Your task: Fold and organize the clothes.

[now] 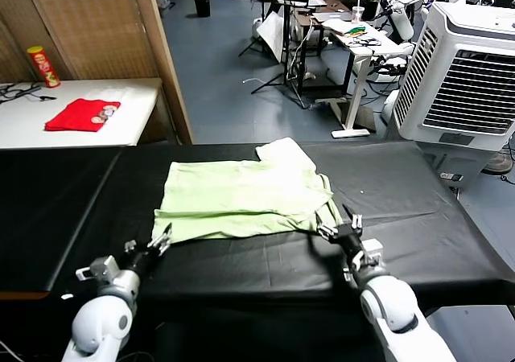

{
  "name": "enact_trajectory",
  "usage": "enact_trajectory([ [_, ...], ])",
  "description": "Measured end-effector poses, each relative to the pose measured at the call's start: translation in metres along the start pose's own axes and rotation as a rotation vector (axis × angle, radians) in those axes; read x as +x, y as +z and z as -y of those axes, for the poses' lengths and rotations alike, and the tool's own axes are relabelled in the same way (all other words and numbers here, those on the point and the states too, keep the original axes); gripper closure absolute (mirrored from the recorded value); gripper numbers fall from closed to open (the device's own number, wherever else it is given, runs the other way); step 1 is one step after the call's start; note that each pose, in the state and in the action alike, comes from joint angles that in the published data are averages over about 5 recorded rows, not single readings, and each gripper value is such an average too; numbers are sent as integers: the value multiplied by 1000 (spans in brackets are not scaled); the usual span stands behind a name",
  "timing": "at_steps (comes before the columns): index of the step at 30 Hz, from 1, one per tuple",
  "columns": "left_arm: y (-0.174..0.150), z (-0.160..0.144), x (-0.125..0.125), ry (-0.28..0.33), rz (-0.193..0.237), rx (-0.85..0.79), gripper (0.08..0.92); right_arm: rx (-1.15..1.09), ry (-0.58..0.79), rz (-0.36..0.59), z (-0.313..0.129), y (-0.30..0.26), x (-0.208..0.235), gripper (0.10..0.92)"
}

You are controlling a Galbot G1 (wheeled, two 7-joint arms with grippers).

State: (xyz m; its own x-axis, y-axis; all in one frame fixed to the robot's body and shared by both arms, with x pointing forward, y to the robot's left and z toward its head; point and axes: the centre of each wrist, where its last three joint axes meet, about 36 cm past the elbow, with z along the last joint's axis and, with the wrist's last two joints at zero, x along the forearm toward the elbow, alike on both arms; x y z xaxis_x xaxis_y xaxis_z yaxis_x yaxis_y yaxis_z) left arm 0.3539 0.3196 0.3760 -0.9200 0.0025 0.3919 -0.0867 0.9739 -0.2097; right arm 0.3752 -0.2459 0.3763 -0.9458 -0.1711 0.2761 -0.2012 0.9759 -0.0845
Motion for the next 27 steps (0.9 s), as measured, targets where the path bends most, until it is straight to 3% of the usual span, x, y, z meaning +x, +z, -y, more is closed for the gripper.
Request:
enact_trajectory([
  [3,4,0,-1,0,-9,3,201,-7,10,-14,-2,3,3,249],
  [6,6,0,-2,2,-15,2,201,-11,13,-20,-3,3,5,336],
  [13,7,0,0,0,-19,-2,229,-17,15,-28,-4,5,6,711],
  [17,7,-1,2,1,-21,-9,400,-19,16,-39,-4,7,5,878],
  [24,8,1,8,-1,-27,-45,788,-51,26,-80,-3,0,12,901],
  [27,7,3,14,-5,-32,-84,864,-69,38,-115,-1,-8,22,901],
])
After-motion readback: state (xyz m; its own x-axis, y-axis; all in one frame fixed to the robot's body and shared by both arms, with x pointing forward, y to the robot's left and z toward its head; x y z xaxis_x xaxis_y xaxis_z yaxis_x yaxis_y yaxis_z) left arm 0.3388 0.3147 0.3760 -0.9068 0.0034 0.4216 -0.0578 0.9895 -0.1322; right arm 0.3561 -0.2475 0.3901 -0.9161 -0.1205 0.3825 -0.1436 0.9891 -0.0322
